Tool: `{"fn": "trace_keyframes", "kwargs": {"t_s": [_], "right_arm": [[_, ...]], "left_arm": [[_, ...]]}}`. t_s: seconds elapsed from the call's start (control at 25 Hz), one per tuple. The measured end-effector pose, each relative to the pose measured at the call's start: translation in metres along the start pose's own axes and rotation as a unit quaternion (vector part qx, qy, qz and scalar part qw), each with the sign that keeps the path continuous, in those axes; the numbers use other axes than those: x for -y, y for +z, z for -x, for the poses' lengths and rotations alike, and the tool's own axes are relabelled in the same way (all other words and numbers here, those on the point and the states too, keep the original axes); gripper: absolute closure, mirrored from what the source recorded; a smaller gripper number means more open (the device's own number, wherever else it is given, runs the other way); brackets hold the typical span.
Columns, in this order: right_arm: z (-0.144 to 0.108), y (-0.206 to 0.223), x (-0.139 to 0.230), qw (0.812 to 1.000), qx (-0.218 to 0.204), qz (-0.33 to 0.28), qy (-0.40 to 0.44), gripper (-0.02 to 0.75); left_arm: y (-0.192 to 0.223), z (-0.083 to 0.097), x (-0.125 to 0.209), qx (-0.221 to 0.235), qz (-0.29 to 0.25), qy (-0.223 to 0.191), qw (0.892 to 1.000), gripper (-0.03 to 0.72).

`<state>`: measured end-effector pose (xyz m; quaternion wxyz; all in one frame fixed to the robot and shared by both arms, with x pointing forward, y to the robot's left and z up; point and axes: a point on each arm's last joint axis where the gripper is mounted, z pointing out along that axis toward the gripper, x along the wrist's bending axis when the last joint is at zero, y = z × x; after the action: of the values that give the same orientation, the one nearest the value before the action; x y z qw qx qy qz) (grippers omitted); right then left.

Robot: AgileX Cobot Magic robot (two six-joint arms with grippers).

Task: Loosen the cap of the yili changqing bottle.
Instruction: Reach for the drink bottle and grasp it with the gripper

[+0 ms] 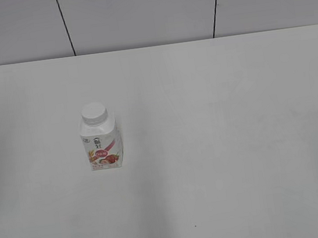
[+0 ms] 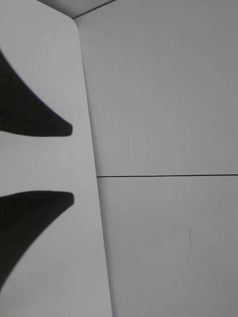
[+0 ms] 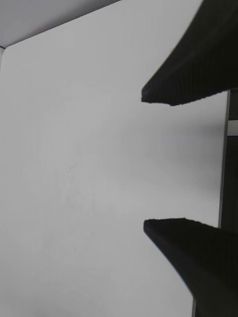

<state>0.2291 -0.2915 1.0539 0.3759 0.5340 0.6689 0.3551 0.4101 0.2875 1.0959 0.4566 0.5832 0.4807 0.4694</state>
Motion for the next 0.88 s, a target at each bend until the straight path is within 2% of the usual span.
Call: {"fn": "trace_keyframes", "kwargs": {"t_s": [0.2,0.28,0.44,0.72,0.88], "right_arm": [[0.0,0.0,0.0,1.0,0.0,0.0,0.0,0.172],[0.0,0.0,0.0,1.0,0.0,0.0,0.0,0.172],[0.0,0.0,0.0,1.0,0.0,0.0,0.0,0.172],[0.0,0.0,0.0,1.0,0.0,0.0,0.0,0.172],[0.0,0.0,0.0,1.0,0.0,0.0,0.0,0.172]], "left_arm": [[0.034,0.006,0.038,0.011,-0.012,-0.036,0.999,0.449],[0.041,0.008,0.05,0.014,-0.017,-0.059,0.998,0.449],[0.054,0.013,0.071,0.028,-0.031,-0.078,0.996,0.449],[0.079,0.026,0.1,0.115,-0.041,-0.052,0.991,0.449],[0.091,0.028,0.126,0.173,-0.07,-0.01,0.982,0.449]]}}
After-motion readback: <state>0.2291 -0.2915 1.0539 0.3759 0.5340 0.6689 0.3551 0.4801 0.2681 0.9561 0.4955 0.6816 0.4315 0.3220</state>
